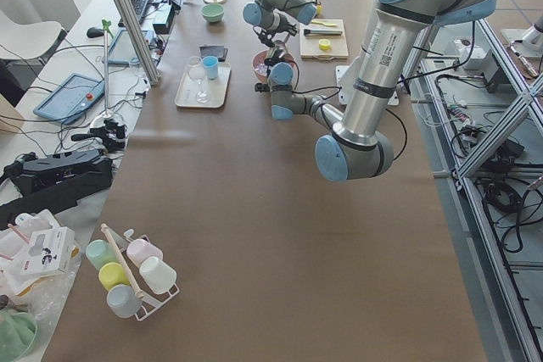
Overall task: Put ice in cup with scoop
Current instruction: 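Reposition the right arm above the bowl, tilting the scoop downward, then dig the scoop into the ice cubes with the right gripper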
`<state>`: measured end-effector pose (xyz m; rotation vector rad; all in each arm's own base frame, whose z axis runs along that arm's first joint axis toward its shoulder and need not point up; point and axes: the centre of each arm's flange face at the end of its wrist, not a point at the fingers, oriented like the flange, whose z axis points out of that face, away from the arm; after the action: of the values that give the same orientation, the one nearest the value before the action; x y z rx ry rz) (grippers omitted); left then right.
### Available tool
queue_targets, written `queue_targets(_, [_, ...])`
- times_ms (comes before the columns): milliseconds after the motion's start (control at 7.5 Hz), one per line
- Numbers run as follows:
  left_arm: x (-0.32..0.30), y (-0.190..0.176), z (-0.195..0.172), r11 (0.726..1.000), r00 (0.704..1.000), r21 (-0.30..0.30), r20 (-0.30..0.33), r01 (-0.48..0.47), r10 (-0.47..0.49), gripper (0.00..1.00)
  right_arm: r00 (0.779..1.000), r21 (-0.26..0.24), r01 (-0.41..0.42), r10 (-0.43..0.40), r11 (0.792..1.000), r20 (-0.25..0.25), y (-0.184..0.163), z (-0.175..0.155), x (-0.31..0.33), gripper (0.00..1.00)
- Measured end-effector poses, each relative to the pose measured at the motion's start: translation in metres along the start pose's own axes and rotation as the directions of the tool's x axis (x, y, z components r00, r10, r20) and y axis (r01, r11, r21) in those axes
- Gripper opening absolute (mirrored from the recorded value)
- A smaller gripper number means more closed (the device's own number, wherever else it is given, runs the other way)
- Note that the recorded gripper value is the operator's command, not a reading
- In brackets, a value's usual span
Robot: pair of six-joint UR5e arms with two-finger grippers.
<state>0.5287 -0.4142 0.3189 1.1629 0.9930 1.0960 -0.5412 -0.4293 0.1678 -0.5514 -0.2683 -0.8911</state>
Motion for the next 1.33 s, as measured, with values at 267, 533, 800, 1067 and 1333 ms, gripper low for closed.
queue_targets(267, [0.001,0.002,-0.001,1.000,1.000,0.000,-0.001,0.000,0.000,0.99,1.000,0.044,0.021,-0.021,0.999,0.002,-0.009,0.003,0.000,0.00])
queue_targets(533, [0.001,0.003,-0.001,1.000,1.000,0.001,-0.001,-0.001,0.001,0.99,0.999,0.098,0.052,-0.052,0.994,0.000,-0.014,0.011,0.001,0.00])
queue_targets(800, [0.001,0.003,0.000,0.999,0.999,0.001,-0.002,-0.032,0.032,0.99,0.996,0.165,0.092,-0.092,0.982,-0.007,-0.009,0.027,0.006,0.00])
queue_targets(1067, [0.002,0.004,0.000,0.998,0.998,-0.001,-0.002,-0.057,0.057,0.98,0.992,0.232,0.128,-0.127,0.964,-0.020,0.002,0.041,0.011,0.00])
queue_targets(1333, [0.002,0.004,0.000,0.998,0.998,-0.001,-0.003,-0.061,0.061,0.99,0.987,0.330,0.157,-0.140,0.931,-0.074,0.017,0.055,0.013,0.00])
